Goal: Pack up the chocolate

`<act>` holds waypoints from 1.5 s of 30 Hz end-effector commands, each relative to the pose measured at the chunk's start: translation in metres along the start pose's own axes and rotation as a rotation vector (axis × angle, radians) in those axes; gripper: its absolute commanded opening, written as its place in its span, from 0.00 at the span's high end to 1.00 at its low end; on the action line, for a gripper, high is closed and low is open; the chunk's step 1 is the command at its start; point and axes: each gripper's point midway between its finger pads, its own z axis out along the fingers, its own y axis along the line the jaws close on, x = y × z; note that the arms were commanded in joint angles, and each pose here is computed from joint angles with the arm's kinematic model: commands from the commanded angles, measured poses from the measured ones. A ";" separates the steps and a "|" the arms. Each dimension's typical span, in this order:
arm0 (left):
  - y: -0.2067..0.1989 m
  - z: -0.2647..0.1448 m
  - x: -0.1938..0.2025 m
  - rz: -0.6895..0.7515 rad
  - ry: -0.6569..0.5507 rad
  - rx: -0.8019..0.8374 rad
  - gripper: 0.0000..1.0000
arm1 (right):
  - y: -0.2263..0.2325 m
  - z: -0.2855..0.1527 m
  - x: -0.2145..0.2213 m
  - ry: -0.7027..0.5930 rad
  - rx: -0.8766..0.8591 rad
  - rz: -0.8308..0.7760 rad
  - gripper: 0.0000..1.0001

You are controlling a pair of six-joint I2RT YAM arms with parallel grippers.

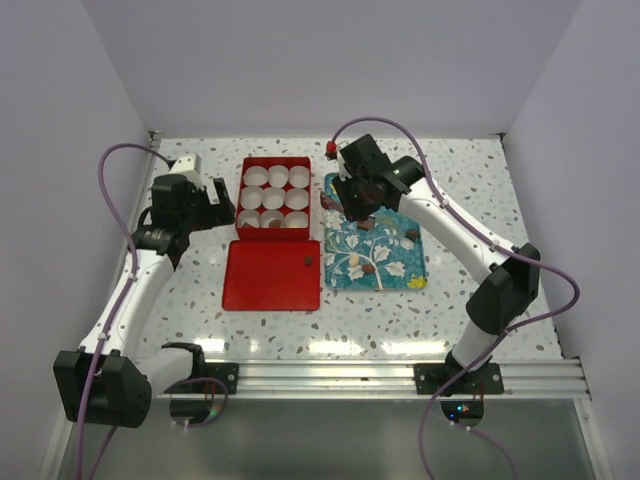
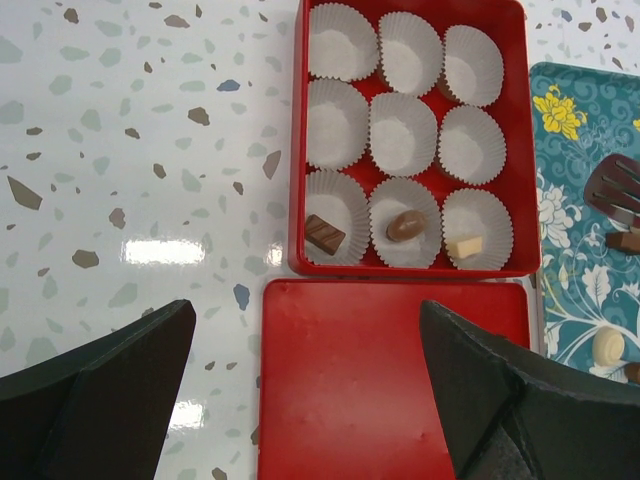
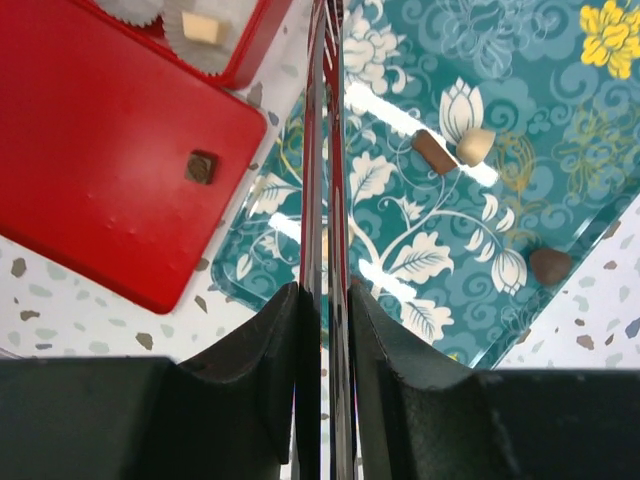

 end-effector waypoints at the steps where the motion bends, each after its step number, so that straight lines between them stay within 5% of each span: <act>1: 0.002 -0.003 -0.001 0.019 -0.022 -0.006 0.00 | 0.002 -0.031 0.002 -0.063 -0.027 0.008 0.71; 13: -0.003 0.005 -0.001 0.007 -0.010 0.016 0.00 | 0.041 -0.056 0.073 0.039 -0.093 -0.044 0.70; 45: 0.002 -0.009 0.006 0.028 -0.008 0.000 0.00 | 0.082 -0.025 0.090 0.092 -0.058 -0.144 0.59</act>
